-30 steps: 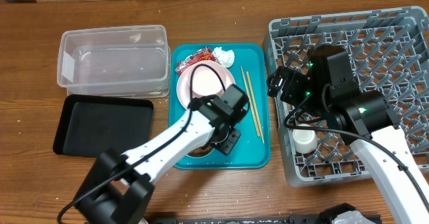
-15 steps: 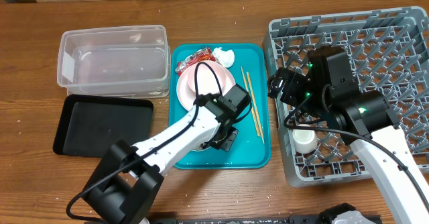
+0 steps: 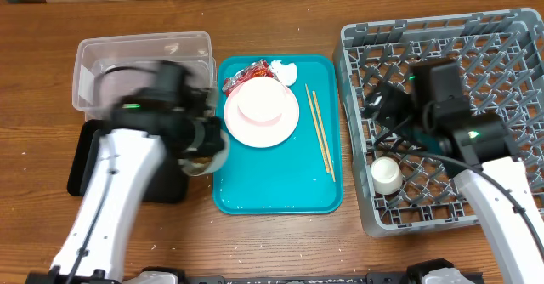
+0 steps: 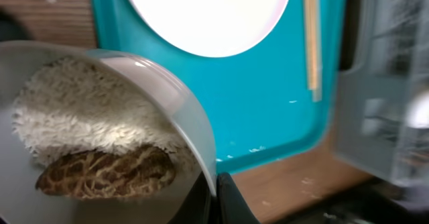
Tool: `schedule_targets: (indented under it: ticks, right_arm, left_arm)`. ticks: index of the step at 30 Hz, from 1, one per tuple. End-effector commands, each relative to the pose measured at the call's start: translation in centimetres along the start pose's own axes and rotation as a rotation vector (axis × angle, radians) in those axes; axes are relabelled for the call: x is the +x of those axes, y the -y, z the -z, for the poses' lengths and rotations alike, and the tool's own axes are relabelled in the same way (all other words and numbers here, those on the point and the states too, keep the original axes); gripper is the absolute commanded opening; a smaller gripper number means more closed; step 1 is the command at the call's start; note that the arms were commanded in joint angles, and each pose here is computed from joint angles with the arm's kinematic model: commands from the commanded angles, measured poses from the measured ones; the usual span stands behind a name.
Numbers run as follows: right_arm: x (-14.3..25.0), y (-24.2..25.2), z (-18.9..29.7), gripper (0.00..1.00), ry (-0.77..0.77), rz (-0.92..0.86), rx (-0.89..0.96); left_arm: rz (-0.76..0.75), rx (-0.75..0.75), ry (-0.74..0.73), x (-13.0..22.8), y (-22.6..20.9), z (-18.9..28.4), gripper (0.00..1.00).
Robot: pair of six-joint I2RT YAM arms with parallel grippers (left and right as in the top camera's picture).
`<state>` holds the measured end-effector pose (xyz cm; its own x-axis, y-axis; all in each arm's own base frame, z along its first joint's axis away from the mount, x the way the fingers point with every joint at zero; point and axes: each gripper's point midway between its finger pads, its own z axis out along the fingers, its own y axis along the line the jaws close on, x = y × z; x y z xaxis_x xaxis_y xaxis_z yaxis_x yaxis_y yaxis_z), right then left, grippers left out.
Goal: Sort waste into correct bins and load items into the dishwasher
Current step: 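Tip the bowl over the black tray to dump the food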
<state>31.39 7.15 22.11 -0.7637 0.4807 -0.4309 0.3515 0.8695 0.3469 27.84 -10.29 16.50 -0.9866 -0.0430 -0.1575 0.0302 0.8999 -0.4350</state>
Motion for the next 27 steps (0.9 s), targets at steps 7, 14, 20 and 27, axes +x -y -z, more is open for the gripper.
schedule_targets:
  ticks: [7, 14, 20, 27]
  right_arm:
    - [-1.4, 1.9, 0.4, 1.00, 0.040, -0.052, 0.051]
    - [-1.4, 2.0, 0.4, 1.00, 0.038, -0.053, 0.052]
    - [-1.4, 2.0, 0.4, 1.00, 0.038, -0.052, 0.052]
    - [-1.2, 2.1, 0.4, 1.00, 0.032, -0.052, 0.057]
  left_arm:
    - [-0.034, 0.544, 0.145, 0.3, -0.2, 5.6, 0.04]
    - [-0.016, 0.528, 0.305, 0.0, -6.1, 5.4, 0.04]
    - [0.064, 0.599, 0.443, -1.9, -9.7, 6.1, 0.04]
    - [0.109, 0.817, 0.529, -3.0, -9.0, 6.9, 0.04]
